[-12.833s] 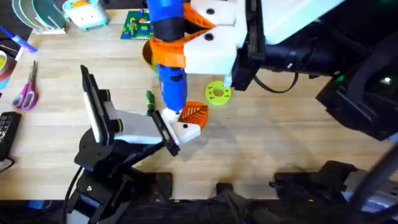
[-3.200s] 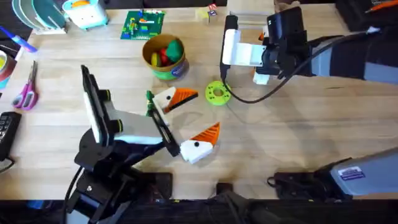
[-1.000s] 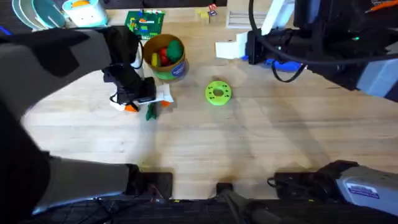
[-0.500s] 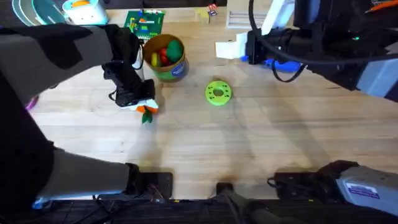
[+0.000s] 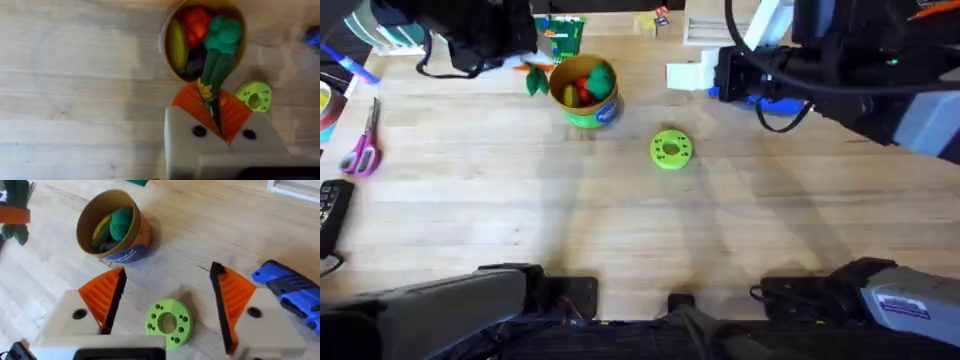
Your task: Pick up the gripper from the table and insert it into the empty holder that is missing its gripper. Then pick up a screw, insert it into the mounting hole, and use the screwdriver to tighten it. Finally, clean up the table by picking up the vegetable and placing it into the bucket.
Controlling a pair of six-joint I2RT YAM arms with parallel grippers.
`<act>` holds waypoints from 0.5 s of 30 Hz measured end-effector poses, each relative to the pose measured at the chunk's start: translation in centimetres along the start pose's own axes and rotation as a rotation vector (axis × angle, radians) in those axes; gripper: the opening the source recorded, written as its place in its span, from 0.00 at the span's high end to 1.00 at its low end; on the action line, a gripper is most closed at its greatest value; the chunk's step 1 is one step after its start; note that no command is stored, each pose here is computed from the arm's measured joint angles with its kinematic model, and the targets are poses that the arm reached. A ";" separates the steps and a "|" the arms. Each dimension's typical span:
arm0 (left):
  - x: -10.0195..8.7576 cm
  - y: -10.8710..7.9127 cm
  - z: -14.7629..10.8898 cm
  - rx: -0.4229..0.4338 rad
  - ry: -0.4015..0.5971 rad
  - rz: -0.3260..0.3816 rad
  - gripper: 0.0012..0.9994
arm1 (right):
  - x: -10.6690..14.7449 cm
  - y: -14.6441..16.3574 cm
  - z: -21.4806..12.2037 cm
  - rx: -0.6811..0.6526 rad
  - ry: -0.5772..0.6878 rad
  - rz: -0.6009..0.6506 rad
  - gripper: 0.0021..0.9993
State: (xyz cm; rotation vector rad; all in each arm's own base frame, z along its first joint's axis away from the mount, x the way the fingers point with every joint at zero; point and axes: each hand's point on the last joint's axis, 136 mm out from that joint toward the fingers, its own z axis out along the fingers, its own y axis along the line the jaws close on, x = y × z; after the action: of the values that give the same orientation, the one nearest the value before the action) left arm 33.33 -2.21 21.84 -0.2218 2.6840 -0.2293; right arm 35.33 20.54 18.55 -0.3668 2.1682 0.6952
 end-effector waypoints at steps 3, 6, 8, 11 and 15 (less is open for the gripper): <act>-0.8 -1.1 0.2 0.060 -0.022 -0.023 0.98 | 0.0 0.0 0.0 0.000 0.000 0.009 0.01; -1.2 -1.6 1.8 0.091 0.002 -0.047 0.98 | 0.0 0.0 0.0 0.000 0.000 0.016 0.01; -1.3 -1.7 3.1 0.097 0.028 -0.059 0.98 | 0.0 0.0 0.0 0.000 0.000 0.020 0.01; -1.5 -1.7 4.9 0.098 0.060 -0.074 0.98 | 0.1 0.0 0.0 0.001 0.003 0.024 0.01; -1.7 -1.5 6.9 0.097 0.086 -0.083 0.98 | 0.3 -0.1 0.0 0.002 0.010 0.029 0.01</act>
State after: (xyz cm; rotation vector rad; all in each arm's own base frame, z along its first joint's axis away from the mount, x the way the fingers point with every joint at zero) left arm 38.02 -4.25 16.66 -0.2999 2.7423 -0.4025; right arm 35.20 20.49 18.34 -0.3387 2.1877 0.7084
